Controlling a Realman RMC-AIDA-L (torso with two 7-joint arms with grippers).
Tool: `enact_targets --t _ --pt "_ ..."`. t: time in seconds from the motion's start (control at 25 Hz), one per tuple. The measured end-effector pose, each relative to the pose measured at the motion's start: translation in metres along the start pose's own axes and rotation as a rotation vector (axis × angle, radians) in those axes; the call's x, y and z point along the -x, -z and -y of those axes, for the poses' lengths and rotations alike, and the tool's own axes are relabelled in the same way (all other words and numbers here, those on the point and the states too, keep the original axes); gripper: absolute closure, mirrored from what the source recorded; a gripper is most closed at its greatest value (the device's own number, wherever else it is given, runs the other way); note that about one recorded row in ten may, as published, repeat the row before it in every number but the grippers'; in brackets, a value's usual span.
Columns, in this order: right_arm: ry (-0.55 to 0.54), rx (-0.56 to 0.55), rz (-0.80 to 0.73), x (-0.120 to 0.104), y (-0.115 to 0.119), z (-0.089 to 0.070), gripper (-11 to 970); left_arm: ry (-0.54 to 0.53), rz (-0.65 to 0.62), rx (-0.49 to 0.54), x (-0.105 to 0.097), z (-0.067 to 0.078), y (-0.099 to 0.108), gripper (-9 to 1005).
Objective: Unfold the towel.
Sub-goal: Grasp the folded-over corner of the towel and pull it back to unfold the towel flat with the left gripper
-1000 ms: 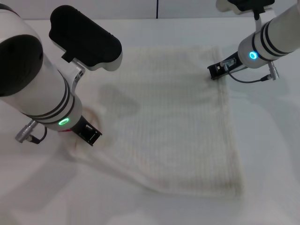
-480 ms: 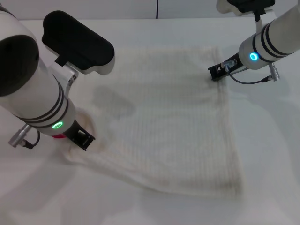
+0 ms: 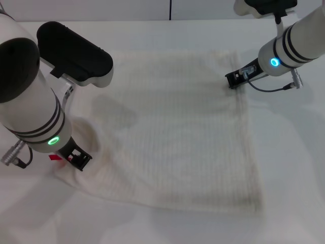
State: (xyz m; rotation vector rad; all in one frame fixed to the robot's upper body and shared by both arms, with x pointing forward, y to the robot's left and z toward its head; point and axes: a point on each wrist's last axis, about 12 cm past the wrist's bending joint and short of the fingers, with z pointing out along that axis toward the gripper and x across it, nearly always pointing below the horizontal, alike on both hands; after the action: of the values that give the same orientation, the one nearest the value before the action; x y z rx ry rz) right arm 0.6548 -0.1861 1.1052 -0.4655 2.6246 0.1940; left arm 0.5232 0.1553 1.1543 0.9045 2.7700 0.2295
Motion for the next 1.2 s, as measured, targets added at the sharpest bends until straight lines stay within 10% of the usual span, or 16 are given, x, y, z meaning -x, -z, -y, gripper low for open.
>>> enact_targets --t 0.36,0.88,1.2 --pt "-0.002 0.000 -0.002 -0.001 0.000 0.000 944 0.018 -0.027 0.031 -0.005 -0.005 0.003 578" --pt "-0.003 0.001 -0.010 -0.003 -0.001 0.001 943 -0.072 0.132 0.017 0.025 0.013 0.025 569" --pt "-0.001 0.004 -0.014 -0.003 0.000 0.000 943 -0.011 0.067 0.022 0.027 -0.003 -0.008 564"
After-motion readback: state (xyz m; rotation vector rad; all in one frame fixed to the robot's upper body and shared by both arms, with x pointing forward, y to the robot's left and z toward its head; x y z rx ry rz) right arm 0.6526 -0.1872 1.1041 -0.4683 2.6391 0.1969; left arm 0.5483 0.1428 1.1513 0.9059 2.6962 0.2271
